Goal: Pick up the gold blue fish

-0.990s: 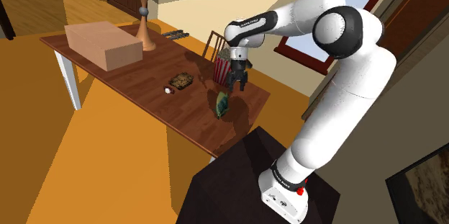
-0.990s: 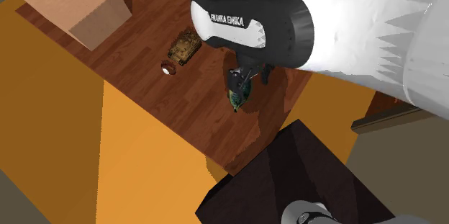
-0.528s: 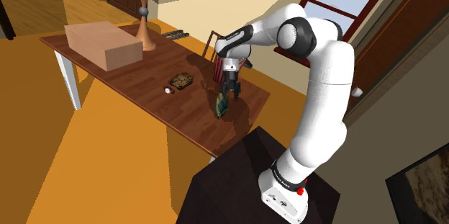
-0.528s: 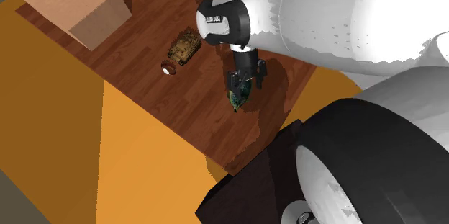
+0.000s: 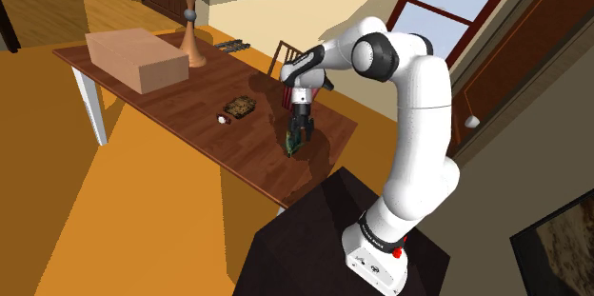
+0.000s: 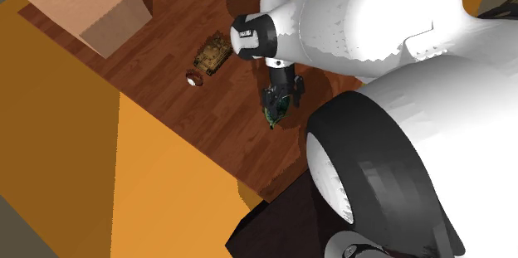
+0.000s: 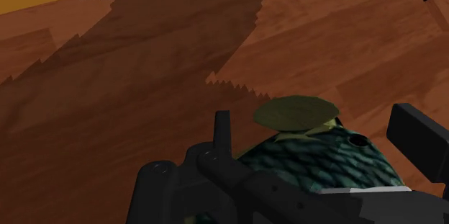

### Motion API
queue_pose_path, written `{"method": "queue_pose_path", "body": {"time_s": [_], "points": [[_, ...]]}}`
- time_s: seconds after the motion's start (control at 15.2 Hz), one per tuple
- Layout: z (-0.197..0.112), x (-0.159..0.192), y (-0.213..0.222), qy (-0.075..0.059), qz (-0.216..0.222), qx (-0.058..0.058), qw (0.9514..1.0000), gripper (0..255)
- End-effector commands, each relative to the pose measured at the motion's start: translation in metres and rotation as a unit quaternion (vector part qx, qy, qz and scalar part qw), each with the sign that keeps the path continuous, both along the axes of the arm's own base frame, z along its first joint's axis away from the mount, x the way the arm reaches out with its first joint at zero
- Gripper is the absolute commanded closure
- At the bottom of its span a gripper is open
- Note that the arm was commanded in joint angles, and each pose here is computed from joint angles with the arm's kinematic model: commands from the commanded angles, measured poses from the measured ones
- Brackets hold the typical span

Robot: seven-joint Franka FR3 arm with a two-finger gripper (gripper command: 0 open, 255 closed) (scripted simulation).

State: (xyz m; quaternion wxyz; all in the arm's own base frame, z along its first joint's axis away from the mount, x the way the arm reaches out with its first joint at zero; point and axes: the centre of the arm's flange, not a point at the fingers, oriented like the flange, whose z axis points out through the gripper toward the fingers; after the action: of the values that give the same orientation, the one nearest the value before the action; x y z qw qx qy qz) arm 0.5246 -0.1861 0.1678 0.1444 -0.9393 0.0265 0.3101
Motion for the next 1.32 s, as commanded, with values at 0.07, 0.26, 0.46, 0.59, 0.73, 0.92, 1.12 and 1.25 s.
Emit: {"method": "queue_pose_path", "body": {"time_s": [0.07,0.26,0.46,0.59,0.73,0.92,1.12,1.25], "points": [[-0.008,-0.002,0.0,0.0,0.0,0.0,1.0,0],[-0.007,-0.002,-0.001,0.0,0.0,0.0,1.0,255],[-0.007,-0.002,-0.001,0.0,0.0,0.0,1.0,255],[-0.008,-0.002,-0.001,0.0,0.0,0.0,1.0,255],[-0.008,-0.002,0.0,0.0,0.0,0.0,1.0,255],[0.008,-0.002,0.0,0.0,0.0,0.0,1.0,255],[0.024,-0.002,0.0,0.0,0.0,0.0,1.0,255],[0.034,-0.002,0.0,0.0,0.0,0.0,1.0,255]]}}
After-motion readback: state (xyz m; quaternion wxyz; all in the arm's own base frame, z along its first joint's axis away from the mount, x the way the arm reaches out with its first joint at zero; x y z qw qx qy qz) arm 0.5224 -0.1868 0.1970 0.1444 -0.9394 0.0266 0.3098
